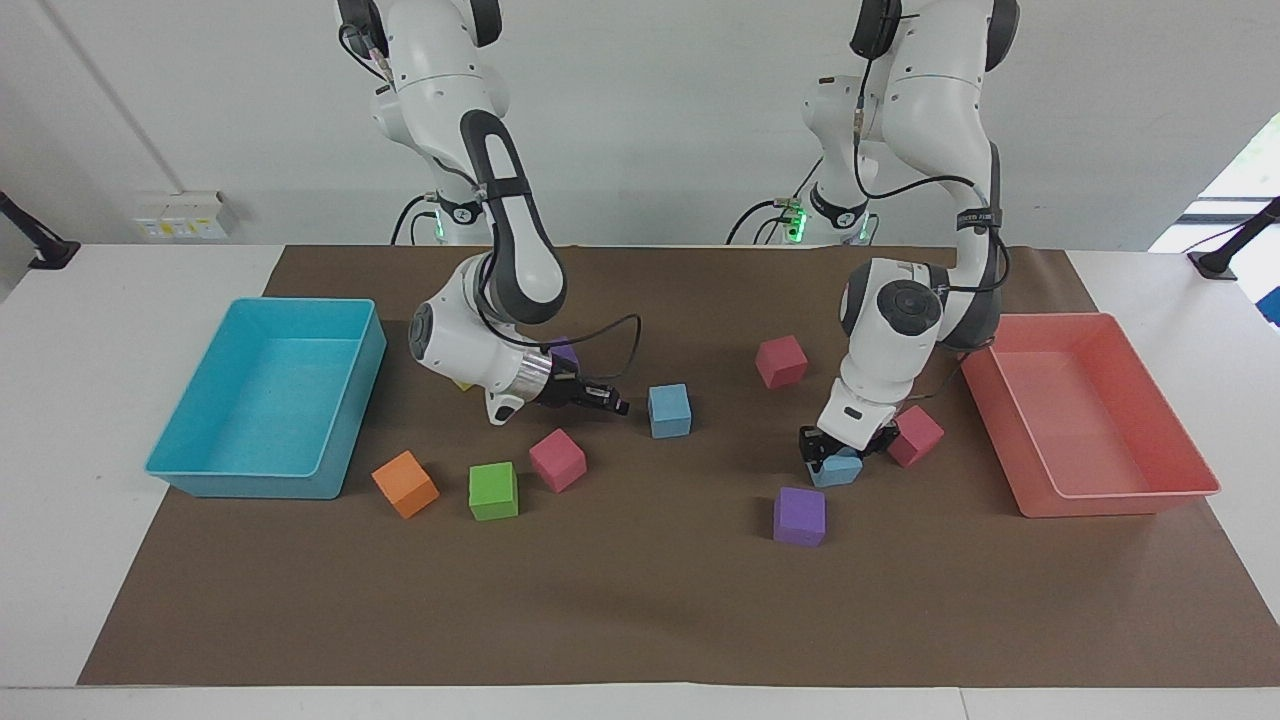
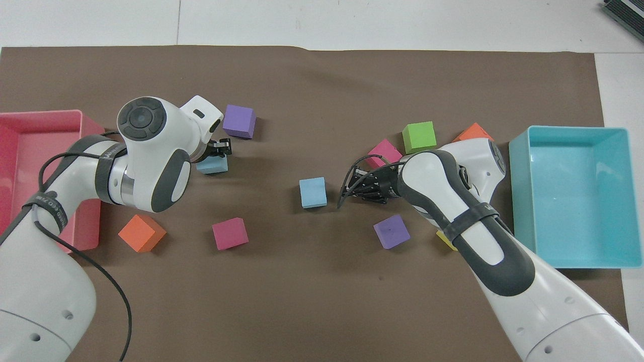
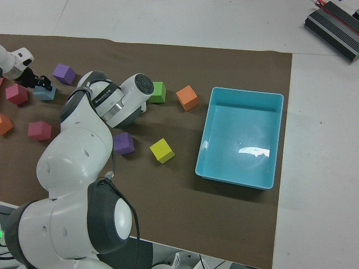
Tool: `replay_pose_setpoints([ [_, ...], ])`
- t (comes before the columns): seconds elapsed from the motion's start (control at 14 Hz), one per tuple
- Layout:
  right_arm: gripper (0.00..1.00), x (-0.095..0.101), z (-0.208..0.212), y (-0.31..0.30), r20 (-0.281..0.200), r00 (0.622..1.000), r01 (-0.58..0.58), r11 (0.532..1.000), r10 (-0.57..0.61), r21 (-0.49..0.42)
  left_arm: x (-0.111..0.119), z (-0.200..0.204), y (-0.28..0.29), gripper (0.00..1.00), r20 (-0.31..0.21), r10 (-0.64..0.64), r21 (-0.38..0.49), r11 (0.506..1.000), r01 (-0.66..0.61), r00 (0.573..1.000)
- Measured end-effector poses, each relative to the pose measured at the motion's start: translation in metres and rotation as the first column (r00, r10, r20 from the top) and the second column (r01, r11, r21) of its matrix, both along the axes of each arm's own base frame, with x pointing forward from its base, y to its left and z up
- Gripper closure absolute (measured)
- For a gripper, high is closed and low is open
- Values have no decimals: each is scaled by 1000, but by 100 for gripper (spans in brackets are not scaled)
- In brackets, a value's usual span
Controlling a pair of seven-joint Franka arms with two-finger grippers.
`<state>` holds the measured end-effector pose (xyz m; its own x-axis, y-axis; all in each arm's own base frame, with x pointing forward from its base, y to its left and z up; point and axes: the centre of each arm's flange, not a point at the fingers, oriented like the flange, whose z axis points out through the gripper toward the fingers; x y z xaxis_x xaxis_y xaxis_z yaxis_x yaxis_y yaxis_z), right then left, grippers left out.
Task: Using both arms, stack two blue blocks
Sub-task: 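Lower the left gripper and grasp the light-blue cube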
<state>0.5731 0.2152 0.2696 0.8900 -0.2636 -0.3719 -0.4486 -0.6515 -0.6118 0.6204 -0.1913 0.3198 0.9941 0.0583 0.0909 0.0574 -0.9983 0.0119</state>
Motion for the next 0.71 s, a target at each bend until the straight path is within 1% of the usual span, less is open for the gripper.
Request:
replay_pose_setpoints([
  [0.14,99,0,-1,-1,-1,1000,2,1000,-2,1,0,3,0,42,4,-1,-1,1000,1,1000],
  [0.28,99,1,-1,-3,0,1000,6,1000,-6,0,0,19,1,42,21,-7,9,1000,7,1000],
  [0.5,99,0,-1,-1,0,1000,1,1000,-1,1,-4,66,4,42,53,-14,21,1000,13,998],
  [0.71,99,0,0,1,2,1000,-1,1000,1,0,-4,118,2,42,37,-11,34,999,9,999],
])
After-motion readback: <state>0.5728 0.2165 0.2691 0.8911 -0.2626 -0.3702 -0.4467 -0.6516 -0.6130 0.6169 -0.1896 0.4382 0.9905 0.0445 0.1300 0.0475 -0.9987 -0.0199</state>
